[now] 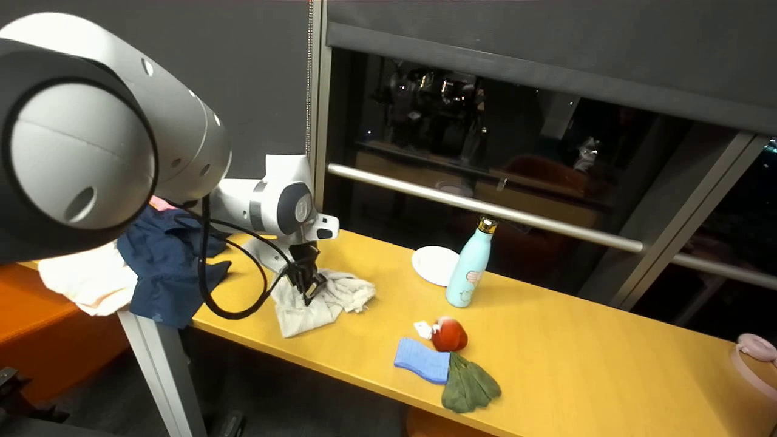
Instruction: Move the blue item to the left then use the white cloth to wipe the table
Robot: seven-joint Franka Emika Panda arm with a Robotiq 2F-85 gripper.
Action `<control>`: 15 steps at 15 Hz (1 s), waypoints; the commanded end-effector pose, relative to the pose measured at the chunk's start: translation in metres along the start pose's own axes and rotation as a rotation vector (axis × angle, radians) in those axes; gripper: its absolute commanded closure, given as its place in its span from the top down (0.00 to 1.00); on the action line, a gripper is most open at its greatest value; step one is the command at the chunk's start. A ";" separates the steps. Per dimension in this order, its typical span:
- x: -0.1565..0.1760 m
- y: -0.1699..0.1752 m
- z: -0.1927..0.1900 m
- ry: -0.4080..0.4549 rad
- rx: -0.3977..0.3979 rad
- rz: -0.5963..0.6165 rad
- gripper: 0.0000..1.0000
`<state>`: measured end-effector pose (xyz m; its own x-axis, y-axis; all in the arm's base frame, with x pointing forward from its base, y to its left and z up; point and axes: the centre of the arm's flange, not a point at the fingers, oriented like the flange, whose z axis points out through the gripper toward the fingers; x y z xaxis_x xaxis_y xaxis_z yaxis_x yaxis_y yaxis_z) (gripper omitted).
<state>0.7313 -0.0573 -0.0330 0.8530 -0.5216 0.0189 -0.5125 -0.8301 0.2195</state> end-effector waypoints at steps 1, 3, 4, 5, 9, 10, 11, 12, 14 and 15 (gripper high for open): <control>-0.002 0.073 0.055 -0.006 -0.080 0.186 0.02; 0.014 0.103 0.072 0.024 -0.112 0.291 0.02; 0.020 0.116 0.082 0.039 -0.115 0.326 0.02; 0.031 0.120 0.094 0.058 -0.099 0.338 0.02; 0.042 0.080 0.097 0.103 -0.009 0.288 0.02; 0.039 0.069 0.091 0.107 0.009 0.261 0.02; 0.041 0.059 0.085 0.115 0.025 0.233 0.02; 0.039 0.045 0.075 0.123 0.058 0.197 0.02; 0.032 0.016 0.058 0.120 0.115 0.132 0.02; 0.027 -0.001 0.050 0.115 0.137 0.094 0.02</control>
<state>0.7319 -0.1347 -0.0348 0.7402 -0.6430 0.1966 -0.6714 -0.7223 0.1659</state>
